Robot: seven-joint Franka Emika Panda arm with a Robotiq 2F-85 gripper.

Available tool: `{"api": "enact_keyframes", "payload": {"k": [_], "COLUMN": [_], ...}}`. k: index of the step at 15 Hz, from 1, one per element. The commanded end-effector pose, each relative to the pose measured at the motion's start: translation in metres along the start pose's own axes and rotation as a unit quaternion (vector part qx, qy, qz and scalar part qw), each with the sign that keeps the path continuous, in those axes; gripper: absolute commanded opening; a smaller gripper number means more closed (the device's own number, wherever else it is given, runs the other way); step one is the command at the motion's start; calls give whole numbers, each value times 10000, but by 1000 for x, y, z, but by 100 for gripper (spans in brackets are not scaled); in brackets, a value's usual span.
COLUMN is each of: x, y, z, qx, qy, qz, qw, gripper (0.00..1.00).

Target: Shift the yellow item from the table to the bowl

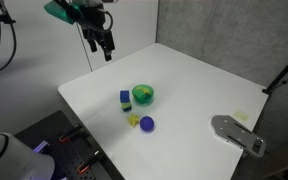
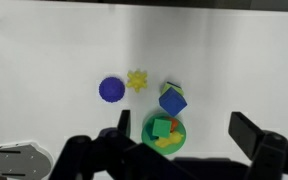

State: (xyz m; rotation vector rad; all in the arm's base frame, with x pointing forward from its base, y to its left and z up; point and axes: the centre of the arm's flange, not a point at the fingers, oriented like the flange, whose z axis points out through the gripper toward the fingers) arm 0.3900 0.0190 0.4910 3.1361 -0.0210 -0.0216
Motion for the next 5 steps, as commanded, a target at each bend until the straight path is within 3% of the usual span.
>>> {"api": "enact_keyframes", "payload": {"k": [1,5], "x": [-8,-1], "y": [0,-1], "z": [2,3], "qx": [-99,-29], "qy": [162,30], "qz": [-38,-21], "qw": [9998,10000], "gripper": [100,100]}}
